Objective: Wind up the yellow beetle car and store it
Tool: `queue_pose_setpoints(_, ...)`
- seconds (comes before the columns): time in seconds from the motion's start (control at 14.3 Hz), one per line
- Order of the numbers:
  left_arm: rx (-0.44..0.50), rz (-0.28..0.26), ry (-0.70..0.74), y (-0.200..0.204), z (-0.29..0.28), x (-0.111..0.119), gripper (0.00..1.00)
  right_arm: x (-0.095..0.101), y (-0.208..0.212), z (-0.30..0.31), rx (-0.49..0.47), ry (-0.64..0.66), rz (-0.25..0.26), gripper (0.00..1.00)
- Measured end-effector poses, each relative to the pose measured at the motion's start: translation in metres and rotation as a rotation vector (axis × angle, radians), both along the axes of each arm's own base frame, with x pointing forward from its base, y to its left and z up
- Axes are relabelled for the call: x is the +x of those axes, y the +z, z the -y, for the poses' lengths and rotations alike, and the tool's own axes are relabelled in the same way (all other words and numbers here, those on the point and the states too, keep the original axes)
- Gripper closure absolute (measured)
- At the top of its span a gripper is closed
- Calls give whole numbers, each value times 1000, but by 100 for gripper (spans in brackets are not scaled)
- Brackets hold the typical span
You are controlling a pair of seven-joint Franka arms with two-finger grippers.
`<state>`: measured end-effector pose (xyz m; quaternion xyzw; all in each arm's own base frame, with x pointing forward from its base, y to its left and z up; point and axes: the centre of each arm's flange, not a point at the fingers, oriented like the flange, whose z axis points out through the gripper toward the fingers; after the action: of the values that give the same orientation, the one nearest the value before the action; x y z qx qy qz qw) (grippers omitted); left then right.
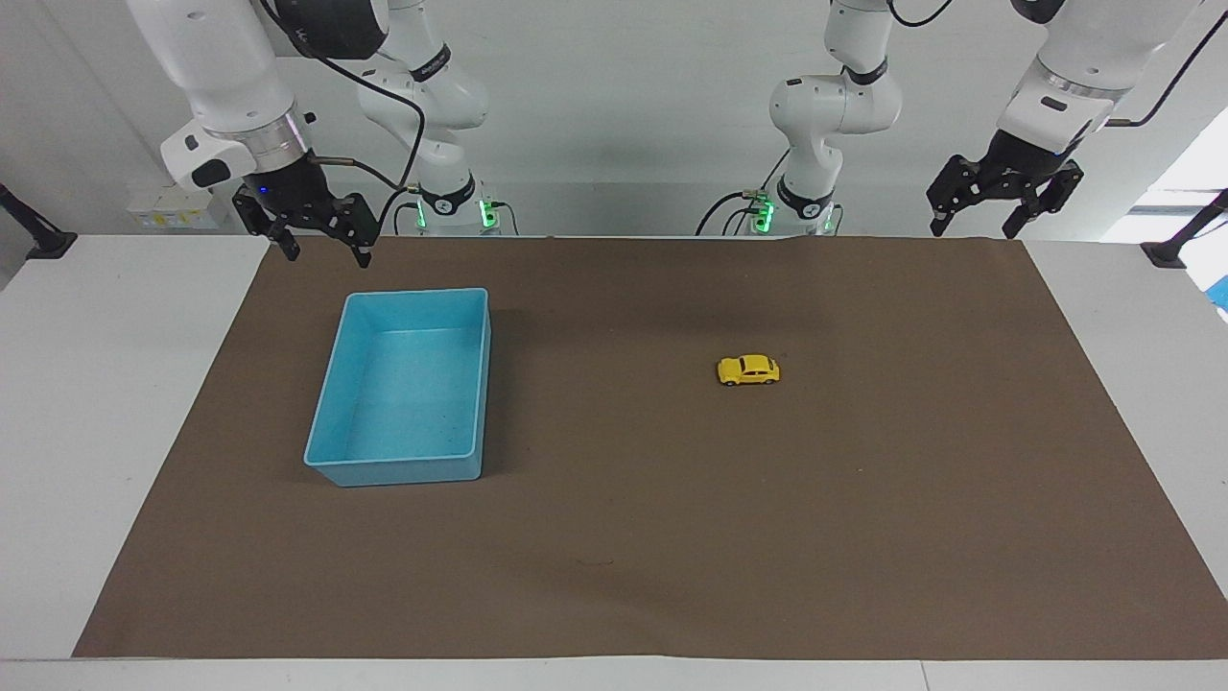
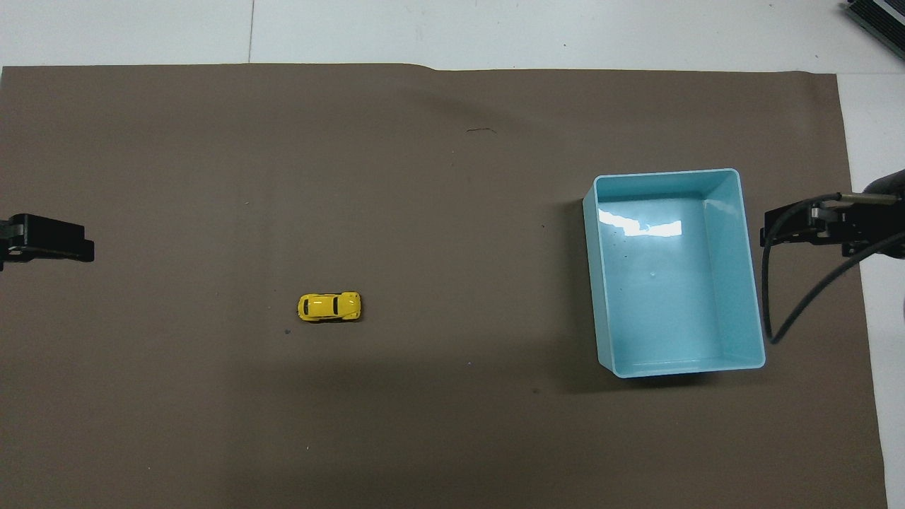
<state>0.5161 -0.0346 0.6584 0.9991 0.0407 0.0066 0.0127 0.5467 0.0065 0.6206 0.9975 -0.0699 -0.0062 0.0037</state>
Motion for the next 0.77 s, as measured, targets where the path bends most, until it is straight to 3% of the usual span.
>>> queue_pose_setpoints(0.21,1,-24,151,-4,0,-2,0,0,0,0,0,0,0,0)
queue_pose_setpoints(0.77,12,-105,738,-34,9,-3,0,0,0,0,0,0,0,0)
